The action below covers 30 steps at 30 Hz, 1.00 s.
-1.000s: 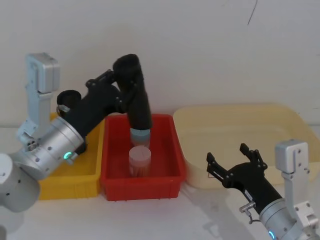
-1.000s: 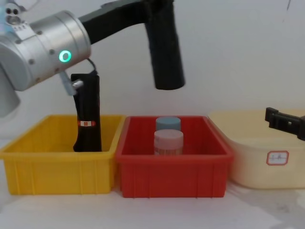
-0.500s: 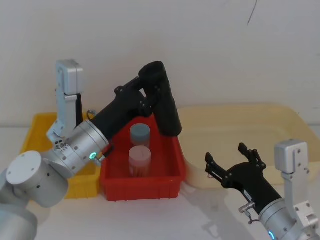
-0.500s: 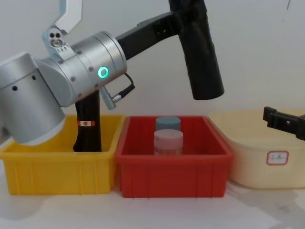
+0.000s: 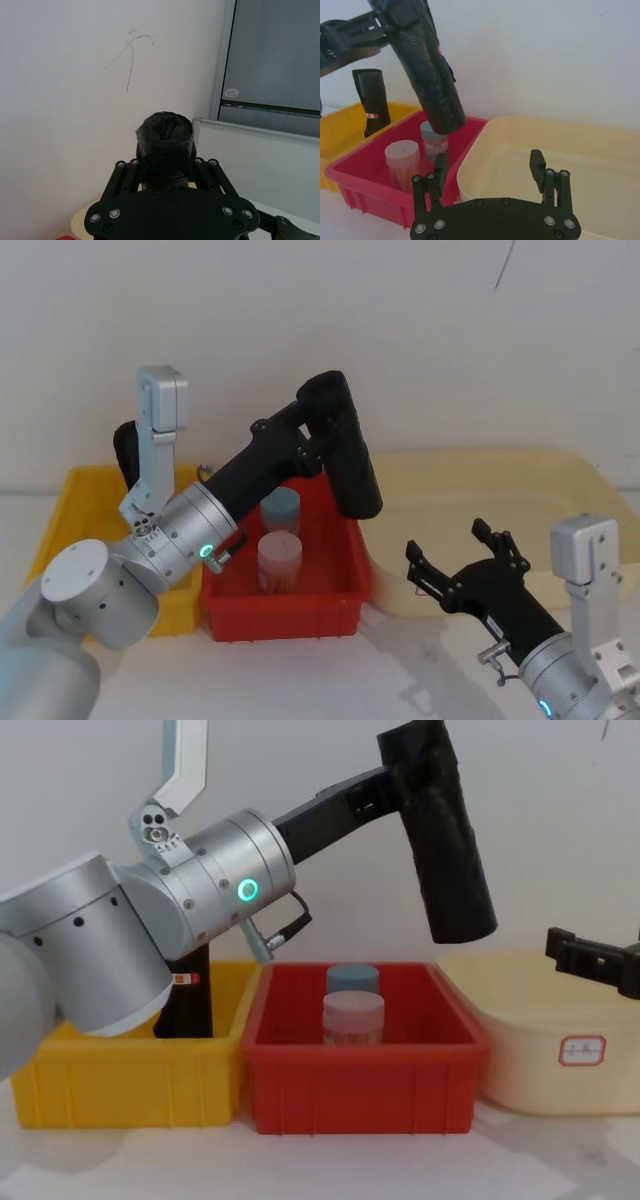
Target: Pick up the garbage bag with the one hand and transfer it to the other hand.
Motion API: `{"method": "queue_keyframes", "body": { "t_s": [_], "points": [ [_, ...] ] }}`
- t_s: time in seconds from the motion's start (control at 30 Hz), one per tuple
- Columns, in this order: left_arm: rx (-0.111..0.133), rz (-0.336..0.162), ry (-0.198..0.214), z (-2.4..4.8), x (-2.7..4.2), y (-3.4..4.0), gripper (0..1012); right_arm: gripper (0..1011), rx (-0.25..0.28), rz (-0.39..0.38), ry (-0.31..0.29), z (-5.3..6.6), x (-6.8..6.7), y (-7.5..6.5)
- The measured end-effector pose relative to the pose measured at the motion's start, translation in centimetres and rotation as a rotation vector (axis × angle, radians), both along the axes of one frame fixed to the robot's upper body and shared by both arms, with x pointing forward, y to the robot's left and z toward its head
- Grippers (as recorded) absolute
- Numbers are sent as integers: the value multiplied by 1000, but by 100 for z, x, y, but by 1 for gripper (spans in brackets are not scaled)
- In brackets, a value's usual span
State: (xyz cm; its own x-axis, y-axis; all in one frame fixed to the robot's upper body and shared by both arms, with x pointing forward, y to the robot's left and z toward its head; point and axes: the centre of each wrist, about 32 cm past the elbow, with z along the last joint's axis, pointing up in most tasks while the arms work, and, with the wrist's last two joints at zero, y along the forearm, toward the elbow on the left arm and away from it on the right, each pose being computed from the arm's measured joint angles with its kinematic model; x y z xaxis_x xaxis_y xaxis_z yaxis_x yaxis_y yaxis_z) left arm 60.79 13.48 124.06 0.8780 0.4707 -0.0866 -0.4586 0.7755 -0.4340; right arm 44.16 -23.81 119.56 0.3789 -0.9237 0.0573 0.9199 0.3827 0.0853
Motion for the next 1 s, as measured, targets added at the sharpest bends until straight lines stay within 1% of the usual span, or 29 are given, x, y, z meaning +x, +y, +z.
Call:
{"method": "queue_keyframes", "body": {
  "t_s": [0.13, 0.4, 0.77, 0.87, 1.0],
  "points": [
    [-1, -10, 5, -10, 24, -27, 411, 1001, -2, 5, -4, 12, -11, -8],
    [2, -22, 11, -19, 51, -55, 411, 1002, -16, 23, -14, 16, -25, -33],
    [3, -29, 16, -23, 70, -71, 411, 1002, -94, 90, -67, 28, -21, -91],
    [3, -31, 16, -24, 72, -74, 411, 1001, -120, 115, -85, 35, 0, -107],
    [4, -32, 17, -24, 76, -76, 411, 1002, -139, 133, -100, 41, 34, -118]
  ]
}}
